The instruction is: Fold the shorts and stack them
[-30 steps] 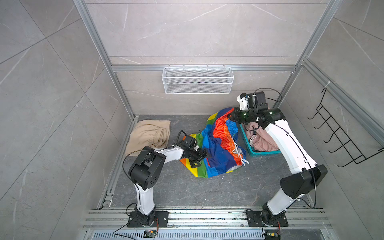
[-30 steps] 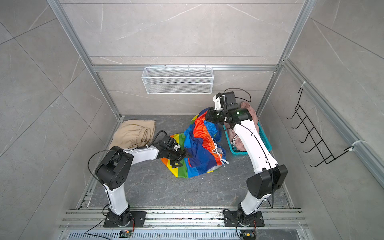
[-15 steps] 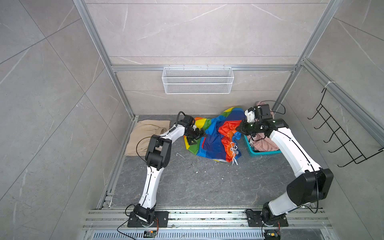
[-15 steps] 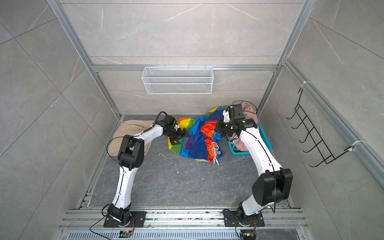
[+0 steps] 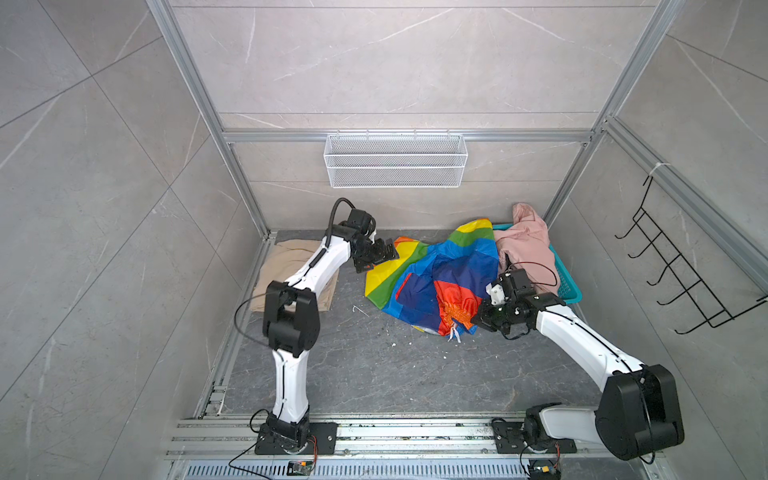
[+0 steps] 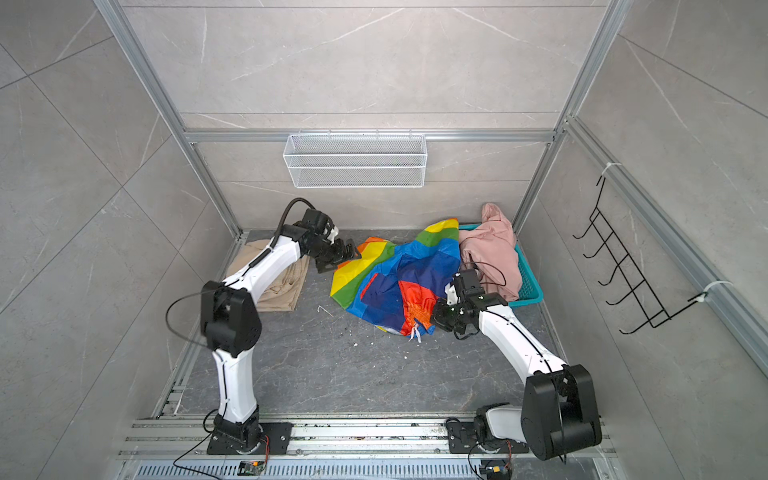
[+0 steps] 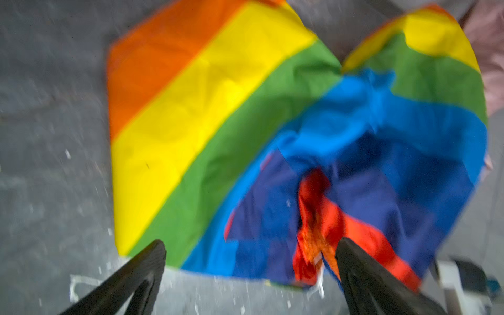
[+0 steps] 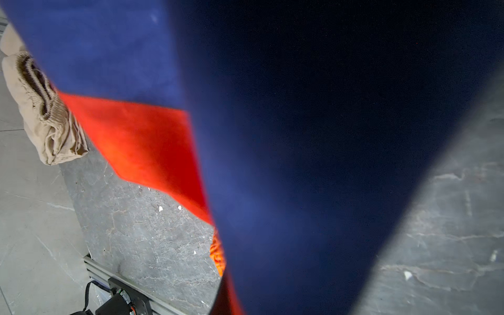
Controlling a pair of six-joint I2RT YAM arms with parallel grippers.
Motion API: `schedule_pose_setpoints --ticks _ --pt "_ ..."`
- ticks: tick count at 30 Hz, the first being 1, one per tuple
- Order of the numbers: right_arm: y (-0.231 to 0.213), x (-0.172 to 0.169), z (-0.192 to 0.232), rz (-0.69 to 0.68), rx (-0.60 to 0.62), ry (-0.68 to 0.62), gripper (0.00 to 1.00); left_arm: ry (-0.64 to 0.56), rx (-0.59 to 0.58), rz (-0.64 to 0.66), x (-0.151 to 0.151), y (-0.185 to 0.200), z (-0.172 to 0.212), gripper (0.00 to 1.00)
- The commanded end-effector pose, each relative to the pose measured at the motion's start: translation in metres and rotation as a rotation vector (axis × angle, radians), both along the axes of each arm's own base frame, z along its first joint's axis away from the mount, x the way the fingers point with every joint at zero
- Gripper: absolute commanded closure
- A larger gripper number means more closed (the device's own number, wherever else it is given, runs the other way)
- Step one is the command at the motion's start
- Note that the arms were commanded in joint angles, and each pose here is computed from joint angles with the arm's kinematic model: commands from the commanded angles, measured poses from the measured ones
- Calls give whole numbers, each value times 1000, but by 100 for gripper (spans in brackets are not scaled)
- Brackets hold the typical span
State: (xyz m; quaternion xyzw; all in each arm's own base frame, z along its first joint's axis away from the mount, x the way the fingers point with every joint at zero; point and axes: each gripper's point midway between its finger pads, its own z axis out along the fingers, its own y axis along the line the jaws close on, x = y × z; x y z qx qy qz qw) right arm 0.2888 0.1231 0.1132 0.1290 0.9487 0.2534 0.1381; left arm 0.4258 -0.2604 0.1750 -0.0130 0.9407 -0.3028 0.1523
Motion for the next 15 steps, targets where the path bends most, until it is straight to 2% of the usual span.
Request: schedule_pose_setpoints --ticks 1,4,6,10,15 --pt "0 22 25 4 -7 -94 100 62 -180 -111 -66 -57 11 0" --pt "-2 38 47 -4 -4 -138 100 168 -272 -143 -115 -95 -8 0" --pt "-1 50 61 -5 13 -166 100 235 -370 -114 -129 -118 -18 0" --pt "0 64 74 -10 30 -191 100 369 -500 -15 -138 -152 -41 0" --pt "3 70 84 -20 62 -222 100 473 -546 92 -137 -174 -57 1"
